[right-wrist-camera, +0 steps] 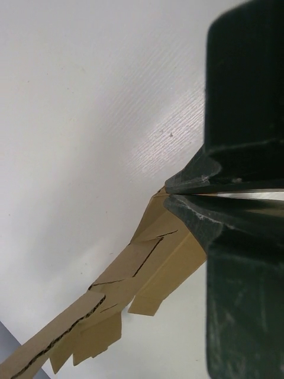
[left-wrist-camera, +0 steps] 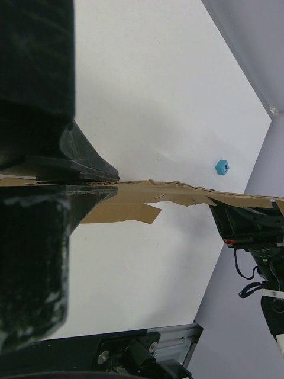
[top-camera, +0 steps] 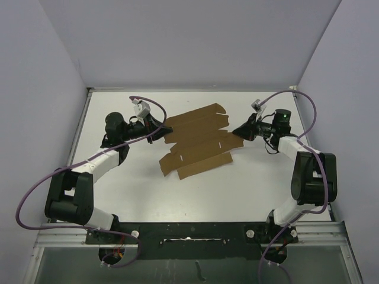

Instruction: Fold the paper box

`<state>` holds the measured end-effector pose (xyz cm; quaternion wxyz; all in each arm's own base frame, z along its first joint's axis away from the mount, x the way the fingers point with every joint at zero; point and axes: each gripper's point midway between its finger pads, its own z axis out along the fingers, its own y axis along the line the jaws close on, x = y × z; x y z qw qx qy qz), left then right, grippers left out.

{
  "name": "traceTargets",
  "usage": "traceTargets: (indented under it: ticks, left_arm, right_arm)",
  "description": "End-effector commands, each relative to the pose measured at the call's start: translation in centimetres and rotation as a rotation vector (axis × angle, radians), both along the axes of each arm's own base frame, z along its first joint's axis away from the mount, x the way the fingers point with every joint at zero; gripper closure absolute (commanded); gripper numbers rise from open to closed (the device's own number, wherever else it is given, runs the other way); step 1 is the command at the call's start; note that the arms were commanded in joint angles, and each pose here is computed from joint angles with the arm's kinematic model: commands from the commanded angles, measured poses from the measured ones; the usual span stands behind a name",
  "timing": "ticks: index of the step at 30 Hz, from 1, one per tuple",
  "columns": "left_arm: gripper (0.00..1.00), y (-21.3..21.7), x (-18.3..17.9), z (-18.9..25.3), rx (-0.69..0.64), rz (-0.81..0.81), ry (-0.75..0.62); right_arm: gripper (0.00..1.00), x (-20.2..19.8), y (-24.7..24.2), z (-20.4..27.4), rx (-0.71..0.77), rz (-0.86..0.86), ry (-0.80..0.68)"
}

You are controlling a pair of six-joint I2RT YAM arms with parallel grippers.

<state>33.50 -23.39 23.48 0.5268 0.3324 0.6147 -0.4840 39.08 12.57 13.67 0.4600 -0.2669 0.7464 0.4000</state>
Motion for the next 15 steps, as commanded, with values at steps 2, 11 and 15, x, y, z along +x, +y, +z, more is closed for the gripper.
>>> traceTargets:
  ticks: [2, 11, 15]
  left_arm:
    - [1.0, 0.0, -0.9, 3.0, -0.034, -0.04, -0.108]
    - [1.0, -0.2, -1.0, 2.8, -0.039, -0.055, -0.092]
    - [1.0, -0.2, -1.0, 2.8, -0.039, -0.053, -0.091]
  right_arm:
    - [0.95, -1.1, 1.4, 3.6, 0.012, 0.103, -0.182]
    - [0.92, -3.5, 3.4, 5.1, 0.041, 0.223, -0.265]
    - [0.85, -4.6, 4.4, 5.3, 0.044, 0.277, -0.294]
